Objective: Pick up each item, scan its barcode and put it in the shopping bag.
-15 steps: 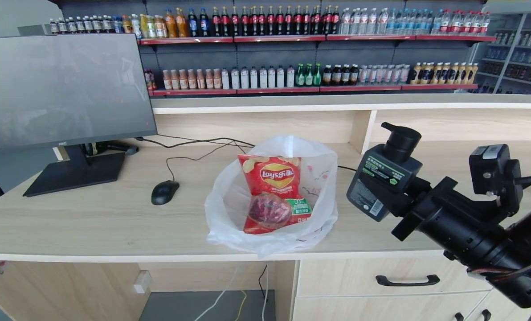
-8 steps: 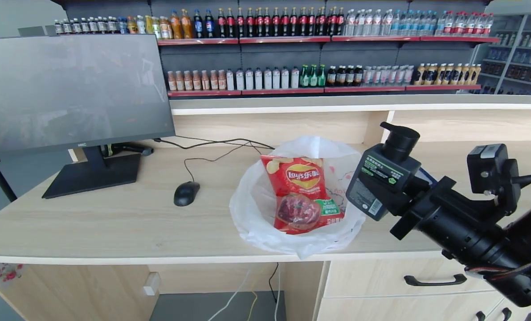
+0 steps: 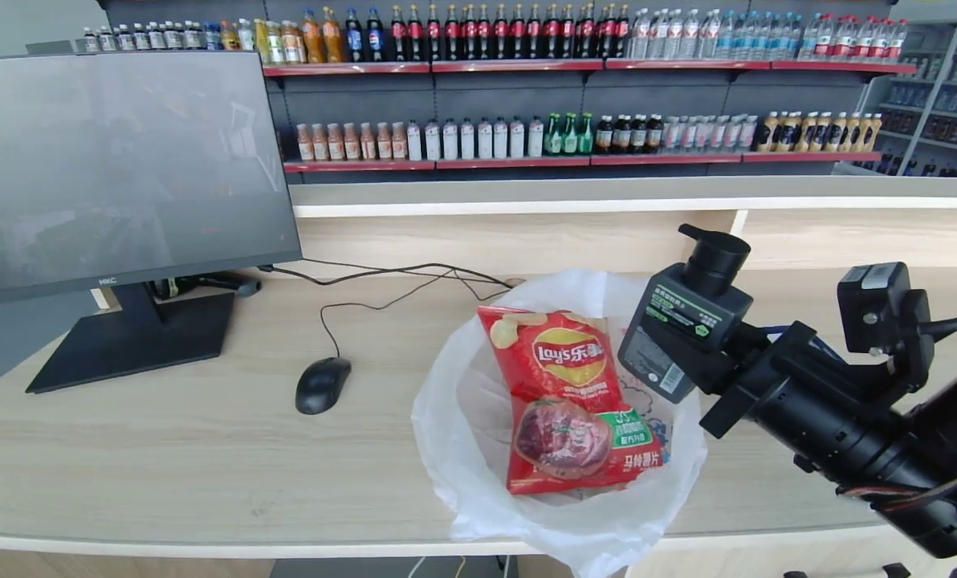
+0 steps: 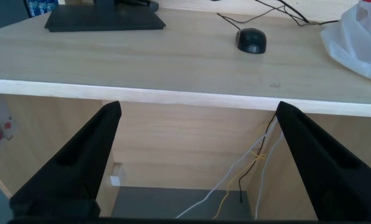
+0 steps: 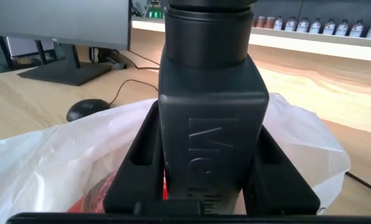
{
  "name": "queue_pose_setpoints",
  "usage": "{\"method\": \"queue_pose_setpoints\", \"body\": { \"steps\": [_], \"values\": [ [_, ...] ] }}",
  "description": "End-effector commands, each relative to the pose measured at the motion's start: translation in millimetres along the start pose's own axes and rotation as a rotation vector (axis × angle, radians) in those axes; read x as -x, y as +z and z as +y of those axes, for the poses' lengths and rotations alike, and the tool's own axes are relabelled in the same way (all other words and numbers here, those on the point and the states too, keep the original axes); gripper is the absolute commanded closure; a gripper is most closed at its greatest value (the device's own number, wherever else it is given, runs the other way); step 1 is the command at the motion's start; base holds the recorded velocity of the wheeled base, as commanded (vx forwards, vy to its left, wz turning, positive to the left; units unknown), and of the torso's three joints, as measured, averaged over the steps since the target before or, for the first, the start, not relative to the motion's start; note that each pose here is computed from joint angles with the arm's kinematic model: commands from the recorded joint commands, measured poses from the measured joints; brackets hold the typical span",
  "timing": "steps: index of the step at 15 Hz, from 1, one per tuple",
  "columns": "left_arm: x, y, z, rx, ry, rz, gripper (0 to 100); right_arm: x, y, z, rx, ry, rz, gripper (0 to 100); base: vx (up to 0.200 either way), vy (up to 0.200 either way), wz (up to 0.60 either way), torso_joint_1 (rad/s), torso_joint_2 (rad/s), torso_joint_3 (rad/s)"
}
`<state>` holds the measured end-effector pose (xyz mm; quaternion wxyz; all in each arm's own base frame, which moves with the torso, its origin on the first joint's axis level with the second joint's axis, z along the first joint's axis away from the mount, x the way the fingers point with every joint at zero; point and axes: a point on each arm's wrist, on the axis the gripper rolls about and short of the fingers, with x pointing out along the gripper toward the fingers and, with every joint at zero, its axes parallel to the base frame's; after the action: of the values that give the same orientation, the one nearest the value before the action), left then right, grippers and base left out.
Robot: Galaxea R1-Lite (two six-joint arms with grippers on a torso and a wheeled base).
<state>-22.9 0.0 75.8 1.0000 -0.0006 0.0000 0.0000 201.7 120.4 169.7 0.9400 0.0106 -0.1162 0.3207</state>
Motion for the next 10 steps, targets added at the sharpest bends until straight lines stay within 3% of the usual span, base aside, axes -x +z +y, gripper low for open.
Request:
{"method": "queue_pose_setpoints", "body": {
  "steps": [1,4,7,10],
  "values": [
    [0.0,-0.1,0.0,0.0,0.0,0.0,0,-4.3,1.6,2.9,-0.006,0.015,-0.014,100,0.0,0.0,0.0,0.0,0.0,0.0],
    [0.0,-0.1,0.0,0.0,0.002,0.0,0,-19.8,4.7,16.9,-0.134,0.077,-0.043,100,0.0,0.0,0.0,0.0,0.0,0.0],
    [0.0,-0.1,0.0,0.0,0.0,0.0,0,-46.6,-10.7,37.1,-0.261,0.149,-0.014,100,0.0,0.0,0.0,0.0,0.0,0.0],
    [0.0,-0.1,0.0,0.0,0.002,0.0,0,-62.0,-24.6,50.2,-0.281,0.174,0.012,100,0.0,0.0,0.0,0.0,0.0,0.0]
  ]
}}
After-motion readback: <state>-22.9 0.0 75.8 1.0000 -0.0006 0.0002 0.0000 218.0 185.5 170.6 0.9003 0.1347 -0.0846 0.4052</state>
